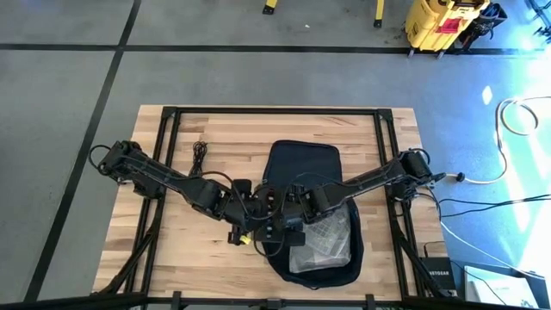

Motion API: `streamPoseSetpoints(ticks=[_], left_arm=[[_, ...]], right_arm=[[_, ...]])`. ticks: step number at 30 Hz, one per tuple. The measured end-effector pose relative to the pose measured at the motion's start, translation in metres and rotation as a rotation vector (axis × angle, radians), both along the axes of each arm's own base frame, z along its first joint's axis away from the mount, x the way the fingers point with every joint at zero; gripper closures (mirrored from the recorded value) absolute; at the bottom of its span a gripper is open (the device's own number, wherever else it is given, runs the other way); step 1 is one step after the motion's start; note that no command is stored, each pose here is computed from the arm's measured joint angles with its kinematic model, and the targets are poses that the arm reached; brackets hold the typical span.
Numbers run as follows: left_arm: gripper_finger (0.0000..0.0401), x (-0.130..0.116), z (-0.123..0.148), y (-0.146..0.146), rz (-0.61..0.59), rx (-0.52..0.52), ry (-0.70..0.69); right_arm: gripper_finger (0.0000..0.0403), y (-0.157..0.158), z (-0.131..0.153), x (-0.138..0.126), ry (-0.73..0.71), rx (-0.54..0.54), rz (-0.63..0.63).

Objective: Unpack backpack
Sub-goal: Remove the black medicine organizer from the black backpack

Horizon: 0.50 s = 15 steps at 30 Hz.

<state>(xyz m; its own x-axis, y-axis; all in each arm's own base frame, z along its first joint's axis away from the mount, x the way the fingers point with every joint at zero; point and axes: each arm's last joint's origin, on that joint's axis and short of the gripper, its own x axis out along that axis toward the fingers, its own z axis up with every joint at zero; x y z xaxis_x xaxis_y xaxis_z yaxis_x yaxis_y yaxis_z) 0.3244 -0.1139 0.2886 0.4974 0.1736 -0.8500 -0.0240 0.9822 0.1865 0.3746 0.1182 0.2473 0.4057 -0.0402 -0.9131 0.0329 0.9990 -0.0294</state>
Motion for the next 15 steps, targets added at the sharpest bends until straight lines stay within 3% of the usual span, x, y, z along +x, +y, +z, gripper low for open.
streamPoseSetpoints(ticks=[15], left_arm=[[0.0164,-0.009,-0.004,-0.022,-0.013,0.014,-0.028]], right_arm=[[0.0249,0.015,-0.007,0.000,-0.068,0.004,0.063]])
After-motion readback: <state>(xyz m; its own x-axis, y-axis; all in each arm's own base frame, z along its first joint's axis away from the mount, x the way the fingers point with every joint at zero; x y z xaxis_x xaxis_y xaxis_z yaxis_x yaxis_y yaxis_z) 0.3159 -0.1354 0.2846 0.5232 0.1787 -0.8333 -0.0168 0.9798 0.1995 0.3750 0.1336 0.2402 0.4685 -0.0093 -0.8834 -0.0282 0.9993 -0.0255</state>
